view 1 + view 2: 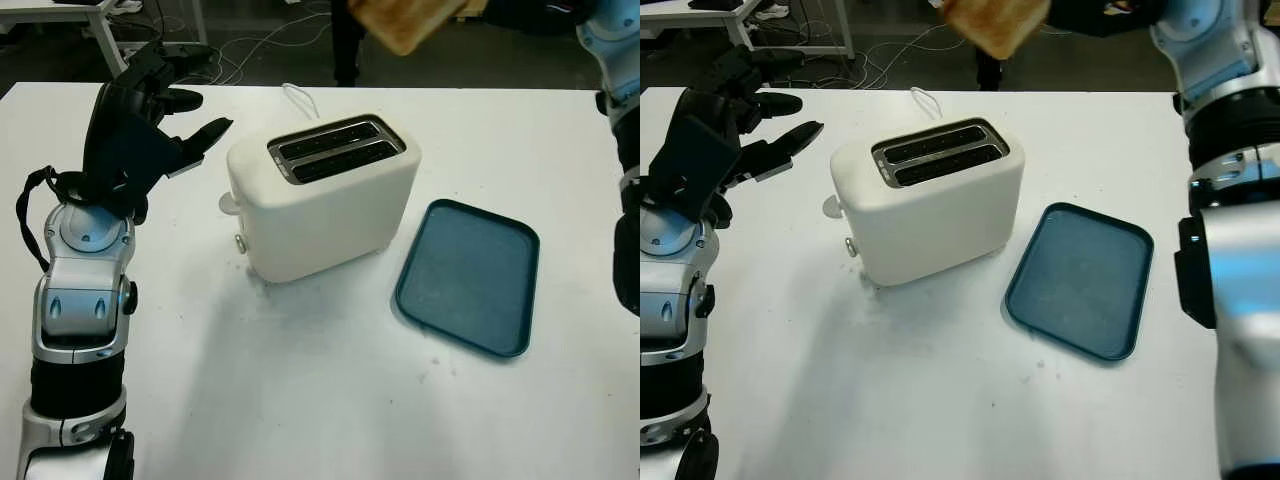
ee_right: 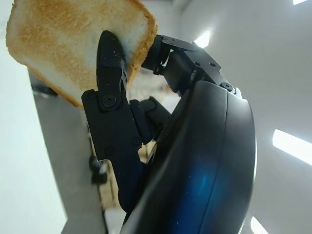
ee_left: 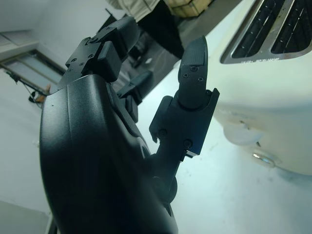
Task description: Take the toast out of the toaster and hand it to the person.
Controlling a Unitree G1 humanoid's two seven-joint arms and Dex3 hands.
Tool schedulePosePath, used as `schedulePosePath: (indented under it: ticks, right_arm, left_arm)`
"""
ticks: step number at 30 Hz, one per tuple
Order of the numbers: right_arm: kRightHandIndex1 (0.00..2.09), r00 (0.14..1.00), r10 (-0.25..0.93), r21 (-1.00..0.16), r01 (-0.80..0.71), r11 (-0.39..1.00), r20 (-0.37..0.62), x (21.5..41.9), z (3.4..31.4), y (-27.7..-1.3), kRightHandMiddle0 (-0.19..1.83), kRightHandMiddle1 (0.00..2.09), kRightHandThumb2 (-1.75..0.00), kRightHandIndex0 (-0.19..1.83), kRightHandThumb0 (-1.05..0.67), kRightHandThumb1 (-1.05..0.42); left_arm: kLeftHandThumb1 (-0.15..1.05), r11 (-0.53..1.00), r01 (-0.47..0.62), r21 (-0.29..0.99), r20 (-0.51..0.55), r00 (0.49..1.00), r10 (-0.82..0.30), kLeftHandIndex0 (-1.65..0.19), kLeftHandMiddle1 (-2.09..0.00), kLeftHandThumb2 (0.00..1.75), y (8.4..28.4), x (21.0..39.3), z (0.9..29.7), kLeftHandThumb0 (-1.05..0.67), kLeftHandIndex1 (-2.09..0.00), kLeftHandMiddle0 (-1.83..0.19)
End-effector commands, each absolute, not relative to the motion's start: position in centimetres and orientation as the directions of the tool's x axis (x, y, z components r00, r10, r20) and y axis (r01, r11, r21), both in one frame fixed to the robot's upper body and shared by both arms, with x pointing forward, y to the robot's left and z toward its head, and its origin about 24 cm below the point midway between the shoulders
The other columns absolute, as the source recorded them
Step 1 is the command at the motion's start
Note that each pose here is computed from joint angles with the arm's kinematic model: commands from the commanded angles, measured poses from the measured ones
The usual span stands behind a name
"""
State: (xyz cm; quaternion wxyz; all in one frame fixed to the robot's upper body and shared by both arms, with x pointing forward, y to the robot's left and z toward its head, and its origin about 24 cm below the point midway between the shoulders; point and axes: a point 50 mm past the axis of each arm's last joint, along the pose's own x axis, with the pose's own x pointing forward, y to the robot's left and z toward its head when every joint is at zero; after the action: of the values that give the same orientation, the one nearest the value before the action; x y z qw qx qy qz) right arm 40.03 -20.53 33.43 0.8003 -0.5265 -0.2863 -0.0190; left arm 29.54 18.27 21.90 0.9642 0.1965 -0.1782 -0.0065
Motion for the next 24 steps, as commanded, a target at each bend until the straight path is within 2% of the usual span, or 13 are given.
schedulePosePath:
  ticks: [1, 7, 8, 9, 12, 13, 14, 15, 16, 17, 18, 21, 24]
  right_arm:
    - [1.75, 0.866, 0.153, -0.818, 0.372, 0.438, 0.476, 40.3, 32.2, -22.5, 0.71, 1.71, -0.39, 0.99, -0.40, -0.92]
    - [1.75, 0.905, -0.012, -0.823, 0.392, 0.410, 0.425, 40.7, 28.6, -25.0, 0.70, 1.74, -0.40, 0.92, -0.38, -0.92]
    - [1.75, 0.910, -0.041, -0.825, 0.393, 0.407, 0.413, 40.9, 27.9, -25.1, 0.66, 1.63, -0.42, 0.85, -0.38, -0.92]
    - [1.74, 0.912, -0.070, -0.826, 0.396, 0.402, 0.404, 41.0, 27.1, -25.1, 0.70, 1.23, -0.41, 0.72, -0.36, -0.92]
    - [1.72, 0.919, -0.153, -0.820, 0.393, 0.416, 0.363, 41.4, 25.3, -24.9, 0.90, 0.75, -0.41, 0.69, -0.35, -0.92]
    - [1.50, 0.921, -0.168, -0.816, 0.390, 0.427, 0.352, 41.4, 24.7, -24.8, 0.91, 0.55, -0.41, 0.71, -0.34, -0.92]
    - [1.07, 0.922, -0.175, -0.814, 0.387, 0.433, 0.345, 41.5, 24.1, -24.7, 0.97, 0.34, -0.39, 0.74, -0.30, -0.92]
    - [0.82, 0.927, -0.177, -0.807, 0.375, 0.455, 0.331, 41.5, 23.6, -24.5, 1.00, 0.23, -0.39, 0.78, -0.28, -0.92]
    - [1.09, 0.933, -0.180, -0.802, 0.359, 0.477, 0.311, 41.6, 23.0, -24.3, 1.05, 0.26, -0.39, 0.67, -0.25, -0.92]
    - [1.48, 0.939, -0.185, -0.794, 0.343, 0.502, 0.289, 41.6, 22.5, -24.1, 0.97, 0.55, -0.39, 0.63, -0.21, -0.92]
    - [1.61, 0.943, -0.191, -0.786, 0.334, 0.521, 0.274, 41.7, 22.0, -24.0, 0.89, 0.72, -0.38, 0.63, -0.18, -0.92]
    - [1.73, 0.945, -0.201, -0.736, 0.327, 0.592, 0.258, 41.7, 20.9, -23.4, 0.58, 1.54, -0.35, 0.76, -0.14, -0.92]
    - [1.74, 0.950, -0.203, -0.704, 0.311, 0.639, 0.235, 41.8, 20.1, -22.9, 0.45, 1.72, -0.35, 0.69, -0.09, -0.92]
  left_arm:
    - [0.80, 0.921, -0.066, 0.383, 0.343, 0.936, -0.076, -0.31, -0.96, 0.26, 18.6, 29.5, 22.0, -0.31, -0.58, -0.17]
    - [0.80, 0.923, -0.057, 0.379, 0.345, 0.935, -0.084, -0.30, -0.96, 0.26, 18.6, 29.5, 21.9, -0.31, -0.57, -0.17]
    - [0.80, 0.923, -0.057, 0.379, 0.344, 0.935, -0.083, -0.30, -0.96, 0.26, 18.6, 29.5, 21.9, -0.32, -0.57, -0.16]
    - [0.80, 0.923, -0.057, 0.379, 0.342, 0.936, -0.082, -0.30, -0.96, 0.27, 18.6, 29.5, 21.9, -0.33, -0.57, -0.16]
    - [0.80, 0.921, -0.058, 0.384, 0.345, 0.935, -0.085, -0.31, -0.96, 0.27, 18.6, 29.5, 21.9, -0.32, -0.58, -0.17]
    - [0.80, 0.921, -0.059, 0.385, 0.347, 0.934, -0.085, -0.31, -0.96, 0.27, 18.6, 29.5, 21.9, -0.32, -0.58, -0.17]
    - [0.80, 0.921, -0.060, 0.384, 0.348, 0.934, -0.084, -0.31, -0.96, 0.27, 18.6, 29.6, 21.9, -0.32, -0.58, -0.17]
    - [0.80, 0.922, -0.059, 0.383, 0.347, 0.934, -0.085, -0.31, -0.96, 0.27, 18.6, 29.6, 21.9, -0.32, -0.58, -0.17]
    - [0.80, 0.922, -0.058, 0.382, 0.347, 0.934, -0.085, -0.31, -0.96, 0.27, 18.6, 29.5, 21.9, -0.32, -0.58, -0.17]
    - [0.80, 0.923, -0.056, 0.380, 0.346, 0.934, -0.086, -0.30, -0.96, 0.27, 18.6, 29.5, 21.9, -0.32, -0.58, -0.16]
    - [0.80, 0.924, -0.056, 0.380, 0.347, 0.934, -0.086, -0.30, -0.96, 0.28, 18.6, 29.5, 21.9, -0.33, -0.58, -0.16]
    - [0.79, 0.922, -0.059, 0.382, 0.348, 0.934, -0.085, -0.30, -0.96, 0.28, 18.6, 29.6, 21.8, -0.34, -0.58, -0.16]
    - [0.79, 0.926, -0.057, 0.373, 0.346, 0.935, -0.082, -0.30, -0.96, 0.28, 18.7, 29.6, 21.7, -0.34, -0.58, -0.15]
